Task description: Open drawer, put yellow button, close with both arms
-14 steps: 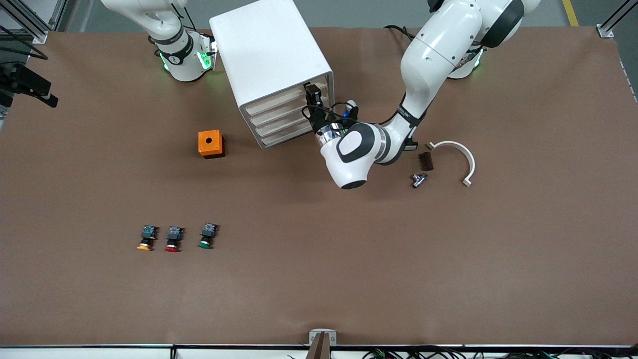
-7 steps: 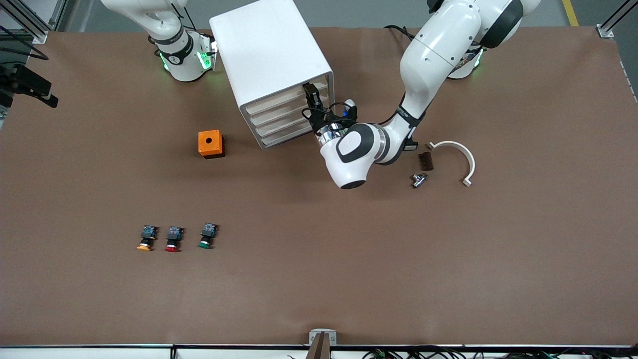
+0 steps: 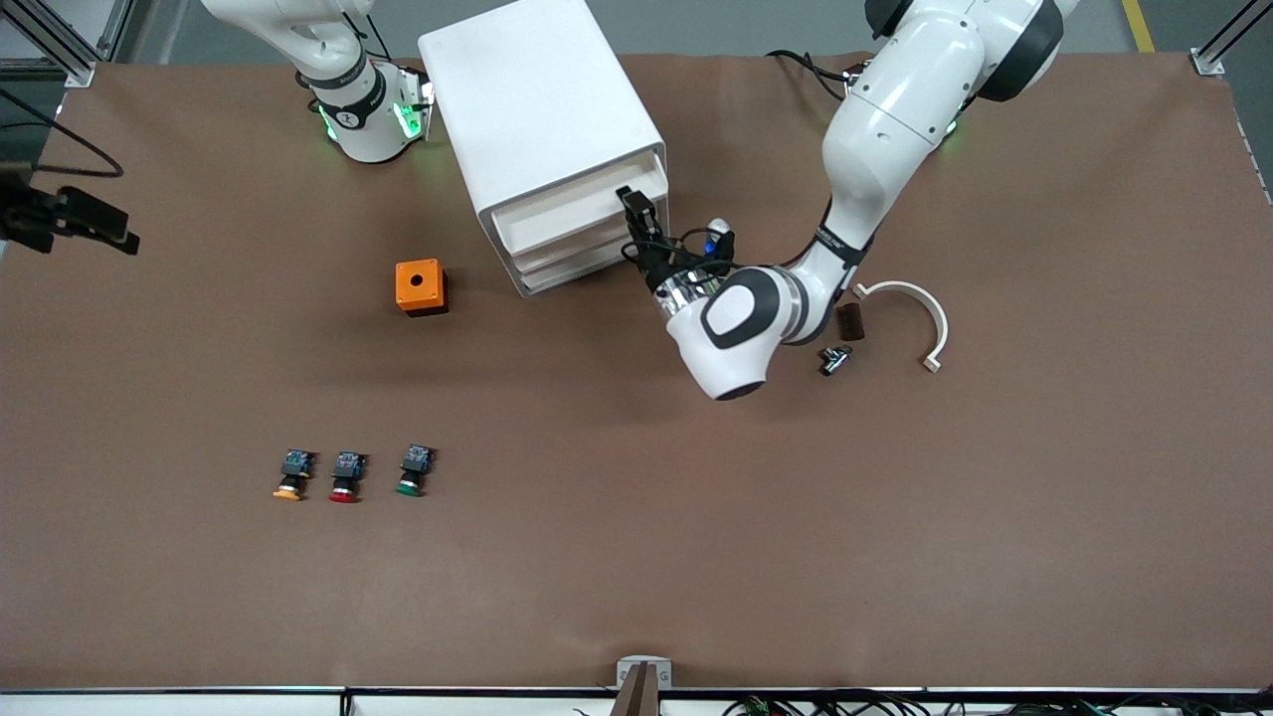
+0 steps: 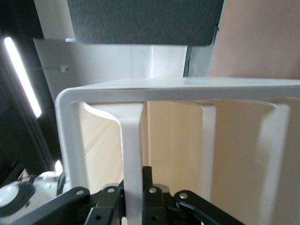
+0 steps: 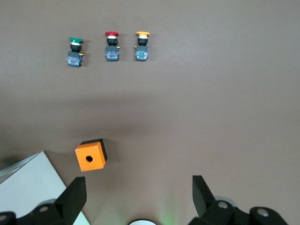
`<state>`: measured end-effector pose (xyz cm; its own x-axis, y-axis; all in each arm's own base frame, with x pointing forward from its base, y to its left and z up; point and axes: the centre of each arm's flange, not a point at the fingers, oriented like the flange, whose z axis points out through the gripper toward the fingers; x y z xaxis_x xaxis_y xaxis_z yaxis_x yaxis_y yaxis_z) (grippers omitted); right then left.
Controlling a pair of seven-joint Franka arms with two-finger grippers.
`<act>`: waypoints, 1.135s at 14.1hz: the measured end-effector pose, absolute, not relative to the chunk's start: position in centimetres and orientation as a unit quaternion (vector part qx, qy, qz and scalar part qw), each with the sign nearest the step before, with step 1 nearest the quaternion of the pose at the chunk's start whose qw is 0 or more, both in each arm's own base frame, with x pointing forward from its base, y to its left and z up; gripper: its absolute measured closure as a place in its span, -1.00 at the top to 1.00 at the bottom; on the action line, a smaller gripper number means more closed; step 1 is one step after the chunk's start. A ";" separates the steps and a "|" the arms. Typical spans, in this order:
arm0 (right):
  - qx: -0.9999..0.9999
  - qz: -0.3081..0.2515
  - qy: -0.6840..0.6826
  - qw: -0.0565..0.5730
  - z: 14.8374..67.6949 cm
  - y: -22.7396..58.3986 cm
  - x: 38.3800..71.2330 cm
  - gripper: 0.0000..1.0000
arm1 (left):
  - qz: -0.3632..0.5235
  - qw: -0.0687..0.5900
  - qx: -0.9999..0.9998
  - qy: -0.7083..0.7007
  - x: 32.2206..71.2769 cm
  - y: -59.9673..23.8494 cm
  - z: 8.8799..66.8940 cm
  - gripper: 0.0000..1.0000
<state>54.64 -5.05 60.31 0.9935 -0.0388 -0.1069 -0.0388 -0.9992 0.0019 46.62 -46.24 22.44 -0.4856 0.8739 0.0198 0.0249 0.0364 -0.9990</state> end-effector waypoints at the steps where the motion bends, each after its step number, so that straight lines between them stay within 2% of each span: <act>1: -0.998 0.054 0.021 -0.002 59.3 -5.2 55.6 1.00 | 0.602 0.345 -0.348 -0.630 48.2 -45.0 22.4 -0.81; 5: -0.998 0.059 0.022 -0.010 52.8 -5.5 59.9 1.00 | 0.617 0.305 -0.324 -0.649 53.1 -41.1 22.3 -0.78; 9: -0.999 0.042 0.025 -0.010 43.3 -5.3 65.0 1.00 | 0.617 0.297 -0.321 -0.654 53.8 -40.5 22.3 -0.68; 12: -0.999 0.016 0.033 0.000 36.7 -5.1 67.3 1.00 | 0.621 0.278 -0.332 -0.653 54.2 -40.2 22.1 -0.08; 16: -0.999 -0.017 0.045 0.003 30.1 -5.4 67.8 1.00 | 0.640 0.224 -0.376 -0.632 55.2 -39.5 22.6 0.74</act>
<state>67.79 -5.38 30.14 0.9953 -0.0903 0.0342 -0.0901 -0.9959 -0.0081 55.19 -39.48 22.57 -0.6178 0.7609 -0.1983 0.1882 -0.1018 -0.9768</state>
